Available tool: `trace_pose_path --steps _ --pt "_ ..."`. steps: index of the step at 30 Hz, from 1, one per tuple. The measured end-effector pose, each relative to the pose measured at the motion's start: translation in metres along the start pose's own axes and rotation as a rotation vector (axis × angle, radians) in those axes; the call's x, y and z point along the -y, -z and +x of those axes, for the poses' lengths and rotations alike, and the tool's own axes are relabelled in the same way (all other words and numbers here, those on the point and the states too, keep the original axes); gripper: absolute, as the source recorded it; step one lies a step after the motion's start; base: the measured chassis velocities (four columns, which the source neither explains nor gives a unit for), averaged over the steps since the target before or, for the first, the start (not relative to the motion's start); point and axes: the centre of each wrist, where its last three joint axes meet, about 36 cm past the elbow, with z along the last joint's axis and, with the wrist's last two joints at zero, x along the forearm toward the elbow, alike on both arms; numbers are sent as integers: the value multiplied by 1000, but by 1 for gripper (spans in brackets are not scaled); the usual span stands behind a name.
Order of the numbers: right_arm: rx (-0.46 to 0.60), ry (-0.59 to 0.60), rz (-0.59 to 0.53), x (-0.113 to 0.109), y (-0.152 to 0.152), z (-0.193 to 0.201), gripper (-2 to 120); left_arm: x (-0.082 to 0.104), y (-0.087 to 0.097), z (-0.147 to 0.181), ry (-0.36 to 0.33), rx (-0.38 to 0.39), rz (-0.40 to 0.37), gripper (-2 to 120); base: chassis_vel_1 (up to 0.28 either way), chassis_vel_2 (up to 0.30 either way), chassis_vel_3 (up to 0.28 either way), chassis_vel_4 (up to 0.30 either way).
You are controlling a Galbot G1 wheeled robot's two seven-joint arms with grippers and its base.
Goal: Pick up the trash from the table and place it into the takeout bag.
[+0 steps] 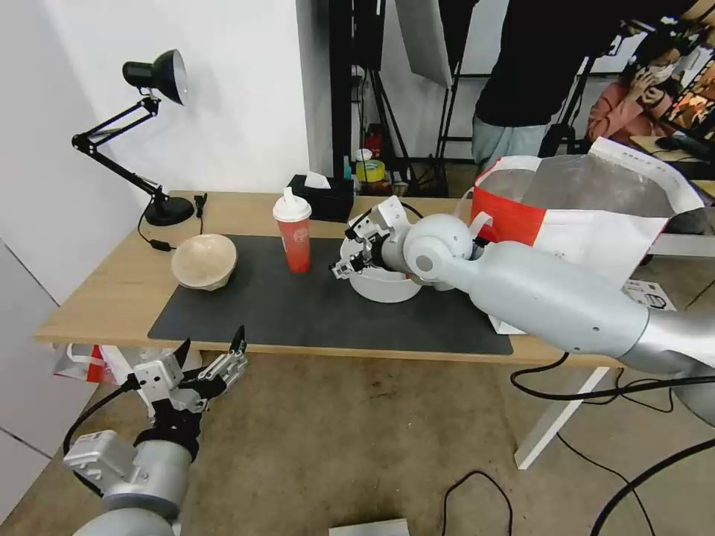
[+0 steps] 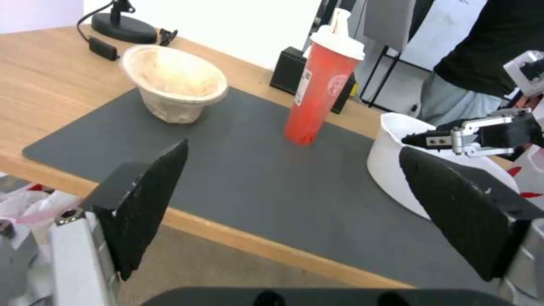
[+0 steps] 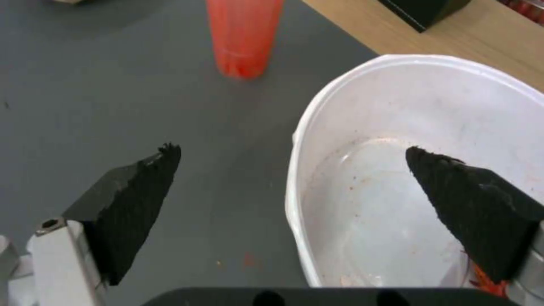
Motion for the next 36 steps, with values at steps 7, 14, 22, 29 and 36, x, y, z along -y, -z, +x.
trace_pose_path --steps 7,14,22,29,36 --pt "0 -9 3 7 -2 7 100 0 0 0 2 1 1 100 0 0 0 0" --pt "-7 -10 3 17 -11 15 100 0 0 0 4 1 0 100 0 0 0 0" --pt "-19 -10 -1 29 -24 23 100 1 0 0 6 3 2 100 0 0 0 0" --pt "-31 -6 -5 30 -33 20 100 1 0 0 6 0 1 100 0 0 0 0" --pt "-40 -7 -8 31 -37 15 100 0 0 0 8 0 -1 100 0 0 0 0"
